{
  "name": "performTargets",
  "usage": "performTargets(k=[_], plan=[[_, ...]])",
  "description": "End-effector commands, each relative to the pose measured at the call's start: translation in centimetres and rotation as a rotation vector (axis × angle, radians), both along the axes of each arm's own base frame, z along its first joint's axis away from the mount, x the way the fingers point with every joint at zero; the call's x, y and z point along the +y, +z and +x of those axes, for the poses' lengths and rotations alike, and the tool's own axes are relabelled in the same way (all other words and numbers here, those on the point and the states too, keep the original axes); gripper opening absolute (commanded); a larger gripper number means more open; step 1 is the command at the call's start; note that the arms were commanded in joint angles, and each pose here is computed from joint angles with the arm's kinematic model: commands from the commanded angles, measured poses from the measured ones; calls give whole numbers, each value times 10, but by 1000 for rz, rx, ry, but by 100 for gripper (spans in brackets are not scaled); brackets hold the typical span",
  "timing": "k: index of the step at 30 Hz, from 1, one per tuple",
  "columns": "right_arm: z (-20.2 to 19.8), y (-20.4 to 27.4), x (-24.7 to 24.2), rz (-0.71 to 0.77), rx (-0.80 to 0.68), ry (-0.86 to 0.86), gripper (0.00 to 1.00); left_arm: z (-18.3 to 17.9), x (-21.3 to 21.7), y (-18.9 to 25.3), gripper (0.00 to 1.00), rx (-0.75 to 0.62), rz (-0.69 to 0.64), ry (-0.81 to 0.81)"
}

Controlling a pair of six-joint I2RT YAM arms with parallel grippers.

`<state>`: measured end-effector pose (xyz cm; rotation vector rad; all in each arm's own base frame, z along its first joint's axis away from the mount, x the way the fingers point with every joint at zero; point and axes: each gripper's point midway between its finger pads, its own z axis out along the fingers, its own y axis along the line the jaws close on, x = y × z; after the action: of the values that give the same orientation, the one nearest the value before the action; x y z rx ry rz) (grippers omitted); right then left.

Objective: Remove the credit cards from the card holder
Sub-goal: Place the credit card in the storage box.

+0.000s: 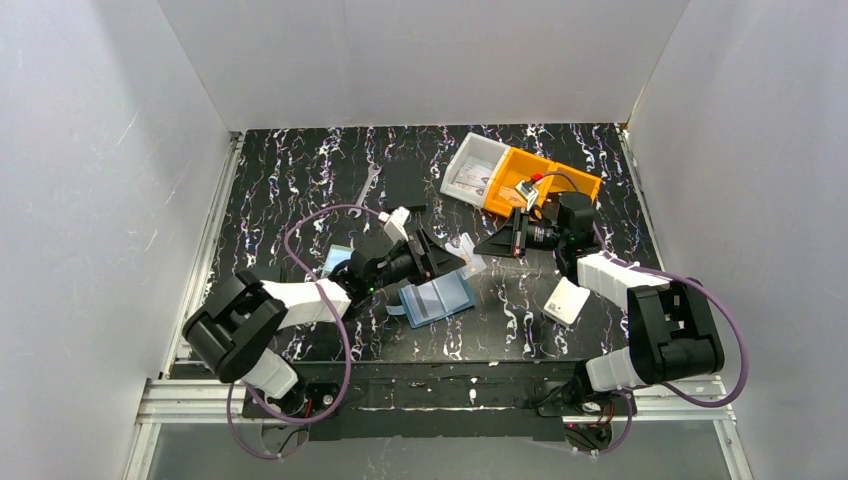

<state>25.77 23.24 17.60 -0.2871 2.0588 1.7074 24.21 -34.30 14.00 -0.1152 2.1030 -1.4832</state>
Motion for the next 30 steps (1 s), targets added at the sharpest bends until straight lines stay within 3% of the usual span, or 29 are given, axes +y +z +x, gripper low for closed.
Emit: performTargets(k=[1, 4, 7, 12, 16, 19, 23, 26, 30], plan=[[-2, 13, 0, 24, -59, 15, 1, 5, -21, 33, 64, -60, -133, -46], [-3, 12, 0, 23, -59, 15, 1, 5, -27, 34, 44, -57, -183, -66], [-2, 10, -1, 18, -60, 13, 1, 3, -32, 36, 0, -64, -235, -98], [-2, 4, -4, -33, -115, 11, 4, 0, -26, 29, 0, -74, -245, -98], [-4, 5, -8, -90, -234, 37, 34, -7, -12, 16, 0, -77, -177, -122], [-7, 12, -9, -115, -339, 100, 57, -24, -3, 4, 0, -63, -73, -244], [-16, 16, -14, -178, -500, 210, 98, -55, 17, 3, 0, -114, 135, -430], [-26, 18, -17, -238, -637, 318, 98, -76, 40, 7, 0, -212, 306, -570], [-54, 30, -8, -177, -821, 502, 98, -101, 59, 20, 0, -208, 445, -745]])
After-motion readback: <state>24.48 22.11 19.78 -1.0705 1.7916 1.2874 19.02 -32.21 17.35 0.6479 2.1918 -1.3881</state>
